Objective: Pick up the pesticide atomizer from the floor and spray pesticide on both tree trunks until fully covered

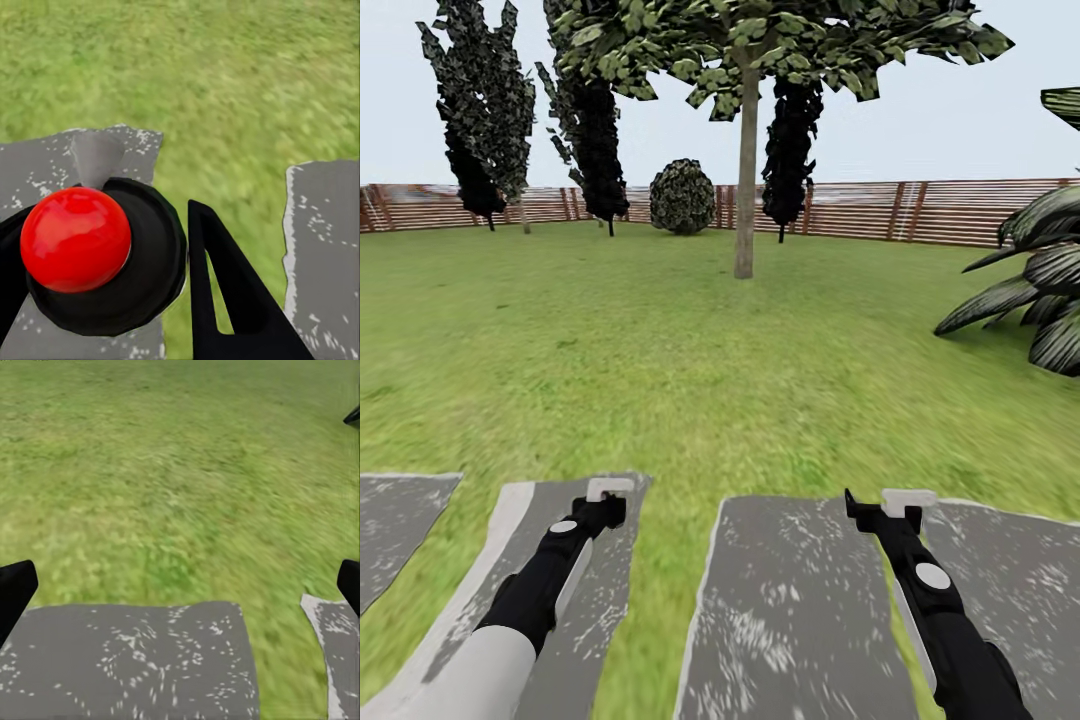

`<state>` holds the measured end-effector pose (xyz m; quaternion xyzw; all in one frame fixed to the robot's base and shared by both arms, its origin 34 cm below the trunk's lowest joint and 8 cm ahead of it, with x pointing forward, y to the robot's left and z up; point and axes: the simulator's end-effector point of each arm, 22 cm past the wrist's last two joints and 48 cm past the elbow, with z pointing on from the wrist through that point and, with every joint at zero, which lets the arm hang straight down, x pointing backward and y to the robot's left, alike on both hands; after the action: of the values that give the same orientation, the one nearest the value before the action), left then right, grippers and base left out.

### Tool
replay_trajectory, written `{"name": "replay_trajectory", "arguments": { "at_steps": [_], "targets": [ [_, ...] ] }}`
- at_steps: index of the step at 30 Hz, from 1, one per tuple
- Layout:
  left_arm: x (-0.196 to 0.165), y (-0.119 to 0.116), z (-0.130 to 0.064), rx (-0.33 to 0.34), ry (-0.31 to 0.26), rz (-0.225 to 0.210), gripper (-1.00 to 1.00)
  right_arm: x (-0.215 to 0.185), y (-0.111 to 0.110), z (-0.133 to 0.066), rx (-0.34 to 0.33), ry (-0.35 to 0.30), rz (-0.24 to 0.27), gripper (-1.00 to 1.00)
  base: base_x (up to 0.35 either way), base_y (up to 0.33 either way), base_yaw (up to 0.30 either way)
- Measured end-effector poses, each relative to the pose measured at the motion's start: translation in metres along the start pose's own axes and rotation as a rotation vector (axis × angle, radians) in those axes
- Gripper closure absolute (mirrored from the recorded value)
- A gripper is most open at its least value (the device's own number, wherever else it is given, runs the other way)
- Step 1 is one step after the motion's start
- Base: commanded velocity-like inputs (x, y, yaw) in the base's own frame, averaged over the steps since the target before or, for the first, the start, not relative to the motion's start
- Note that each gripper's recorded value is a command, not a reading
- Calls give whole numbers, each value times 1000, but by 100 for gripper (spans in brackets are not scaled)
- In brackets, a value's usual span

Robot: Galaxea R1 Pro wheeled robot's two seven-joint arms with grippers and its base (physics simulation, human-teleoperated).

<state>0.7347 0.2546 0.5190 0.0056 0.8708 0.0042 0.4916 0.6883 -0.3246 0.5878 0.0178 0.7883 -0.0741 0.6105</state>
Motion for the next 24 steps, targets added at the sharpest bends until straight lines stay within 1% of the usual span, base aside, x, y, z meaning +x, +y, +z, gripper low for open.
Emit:
{"name": "replay_trajectory", "arguments": {
  "at_steps": [3, 7, 12, 24],
  "targets": [
    [0, 1, 0, -1, -1, 1, 100, -1, 0, 0, 1, -2, 0, -100, 339, 2, 0],
    [0, 5, 0, -8, 0, -11, 100, -5, -1, 0, 3, -11, 2, -100, 339, 0, 0],
    [0, 6, 0, -10, 0, -15, 100, -6, -1, -1, 3, -13, 2, -100, 339, 0, 0],
    [0, 5, 0, -8, 0, -16, 100, -1, -1, 0, 2, -2, 3, -100, 339, 0, 0]
  ]
}}
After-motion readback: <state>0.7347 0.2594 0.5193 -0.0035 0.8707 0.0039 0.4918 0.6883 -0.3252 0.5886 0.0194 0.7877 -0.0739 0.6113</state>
